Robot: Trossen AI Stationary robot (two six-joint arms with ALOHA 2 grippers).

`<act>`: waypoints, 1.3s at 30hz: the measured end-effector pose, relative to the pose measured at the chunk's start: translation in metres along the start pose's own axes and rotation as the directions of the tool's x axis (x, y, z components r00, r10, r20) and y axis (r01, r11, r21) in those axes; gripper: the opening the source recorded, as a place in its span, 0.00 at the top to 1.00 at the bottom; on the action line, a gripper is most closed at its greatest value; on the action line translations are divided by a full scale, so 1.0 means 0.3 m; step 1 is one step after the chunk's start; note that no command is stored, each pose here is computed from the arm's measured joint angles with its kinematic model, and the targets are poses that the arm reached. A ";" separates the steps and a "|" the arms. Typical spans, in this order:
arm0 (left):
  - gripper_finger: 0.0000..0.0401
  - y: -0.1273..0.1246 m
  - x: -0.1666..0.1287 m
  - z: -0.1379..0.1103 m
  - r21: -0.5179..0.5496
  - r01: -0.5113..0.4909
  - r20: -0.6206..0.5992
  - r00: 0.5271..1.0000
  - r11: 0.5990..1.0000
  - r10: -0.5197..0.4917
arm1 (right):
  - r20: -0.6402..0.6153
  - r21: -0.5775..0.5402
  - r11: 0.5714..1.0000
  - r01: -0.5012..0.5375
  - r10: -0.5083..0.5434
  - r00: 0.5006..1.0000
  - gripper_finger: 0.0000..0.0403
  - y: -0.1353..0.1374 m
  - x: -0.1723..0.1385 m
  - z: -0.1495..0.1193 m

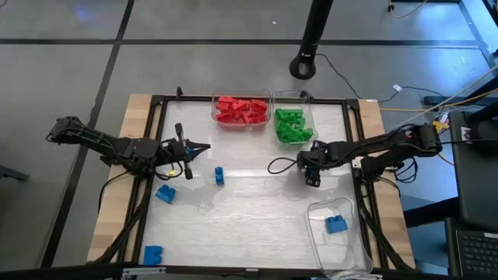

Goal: Sort blocks
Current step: Put the blue game piece into the bottom transparent bin

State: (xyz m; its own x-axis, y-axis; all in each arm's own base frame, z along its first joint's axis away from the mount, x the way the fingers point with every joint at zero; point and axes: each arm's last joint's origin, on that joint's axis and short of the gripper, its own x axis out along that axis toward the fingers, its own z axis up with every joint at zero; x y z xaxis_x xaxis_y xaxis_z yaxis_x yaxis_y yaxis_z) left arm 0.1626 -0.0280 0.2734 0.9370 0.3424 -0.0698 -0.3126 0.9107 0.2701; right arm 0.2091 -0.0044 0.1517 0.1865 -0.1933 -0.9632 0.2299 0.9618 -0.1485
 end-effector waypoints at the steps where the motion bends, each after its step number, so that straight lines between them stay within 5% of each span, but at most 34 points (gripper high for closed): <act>1: 0.99 0.000 0.000 0.000 0.000 0.000 0.000 1.000 1.000 0.000 | -0.007 -0.009 1.000 -0.003 0.003 1.000 0.25 0.004 -0.016 0.007; 10: 0.99 0.000 0.000 0.000 0.005 0.000 0.000 1.000 1.000 0.000 | 0.032 -0.124 0.992 -0.032 0.036 0.999 0.27 0.096 -0.245 0.103; 18: 0.99 0.000 0.000 0.000 0.009 0.000 0.000 1.000 1.000 0.000 | 0.179 -0.193 0.971 -0.142 0.177 0.968 0.27 0.265 -0.466 0.112; 28: 0.99 0.000 0.000 0.000 0.008 0.000 0.000 1.000 1.000 0.000 | 0.129 -0.063 0.947 -0.316 0.322 0.938 0.24 0.468 -0.551 -0.083; 39: 0.99 0.000 0.000 0.000 -0.012 0.000 0.000 1.000 1.000 0.000 | 0.049 0.043 0.950 -0.309 0.307 0.950 0.20 0.556 -0.510 -0.276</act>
State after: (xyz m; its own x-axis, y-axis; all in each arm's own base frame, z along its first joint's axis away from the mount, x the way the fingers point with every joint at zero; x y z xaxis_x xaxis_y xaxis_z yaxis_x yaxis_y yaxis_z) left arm 0.1626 -0.0279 0.2733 0.9368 0.3428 -0.0702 -0.3149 0.9133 0.2583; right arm 0.1399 0.2017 0.2559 0.2943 0.1023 -0.9502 0.2022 0.9651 0.1665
